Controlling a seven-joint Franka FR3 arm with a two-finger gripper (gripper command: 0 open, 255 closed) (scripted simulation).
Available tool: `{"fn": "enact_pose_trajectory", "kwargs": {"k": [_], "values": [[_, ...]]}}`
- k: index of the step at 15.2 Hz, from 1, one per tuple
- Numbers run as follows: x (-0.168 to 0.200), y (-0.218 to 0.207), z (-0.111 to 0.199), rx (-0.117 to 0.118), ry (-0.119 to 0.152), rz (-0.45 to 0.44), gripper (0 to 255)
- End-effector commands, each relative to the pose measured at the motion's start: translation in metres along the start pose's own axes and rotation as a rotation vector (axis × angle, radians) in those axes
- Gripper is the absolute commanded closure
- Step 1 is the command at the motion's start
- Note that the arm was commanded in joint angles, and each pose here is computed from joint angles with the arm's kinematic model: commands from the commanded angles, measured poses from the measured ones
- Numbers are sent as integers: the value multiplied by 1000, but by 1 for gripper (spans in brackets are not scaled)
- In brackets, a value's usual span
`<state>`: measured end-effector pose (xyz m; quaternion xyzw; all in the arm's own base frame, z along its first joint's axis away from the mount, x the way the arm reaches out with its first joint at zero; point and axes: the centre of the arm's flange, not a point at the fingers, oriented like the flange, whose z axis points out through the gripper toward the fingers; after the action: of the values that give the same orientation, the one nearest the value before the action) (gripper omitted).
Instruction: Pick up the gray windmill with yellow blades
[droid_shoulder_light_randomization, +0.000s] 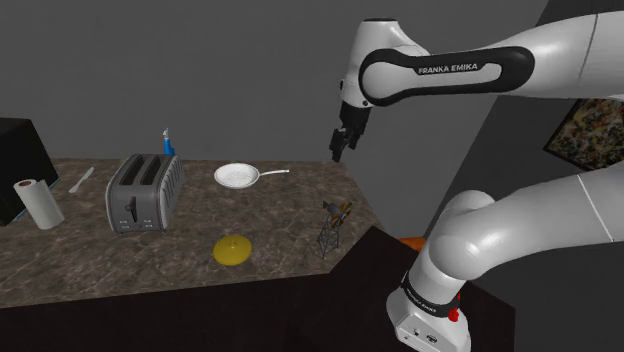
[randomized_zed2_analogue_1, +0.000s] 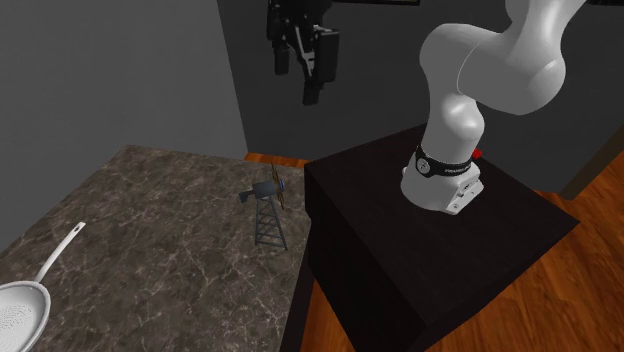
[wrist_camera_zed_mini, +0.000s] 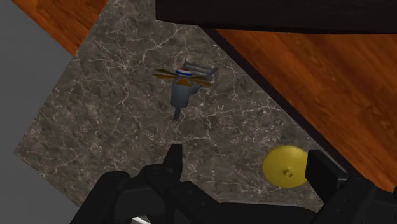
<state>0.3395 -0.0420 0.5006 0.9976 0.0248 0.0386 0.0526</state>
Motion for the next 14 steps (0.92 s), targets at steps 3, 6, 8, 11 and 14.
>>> {"fn": "enact_pose_trajectory", "kwargs": {"k": [3,6,8,11,14], "values": [[6,18,47,12,-13,1,0],[11,32,84,21,-24,1,0],[14,41,110,28,-31,1,0],[18,55,147,37,-42,2,0],[21,68,185,46,-53,2,0]]}}
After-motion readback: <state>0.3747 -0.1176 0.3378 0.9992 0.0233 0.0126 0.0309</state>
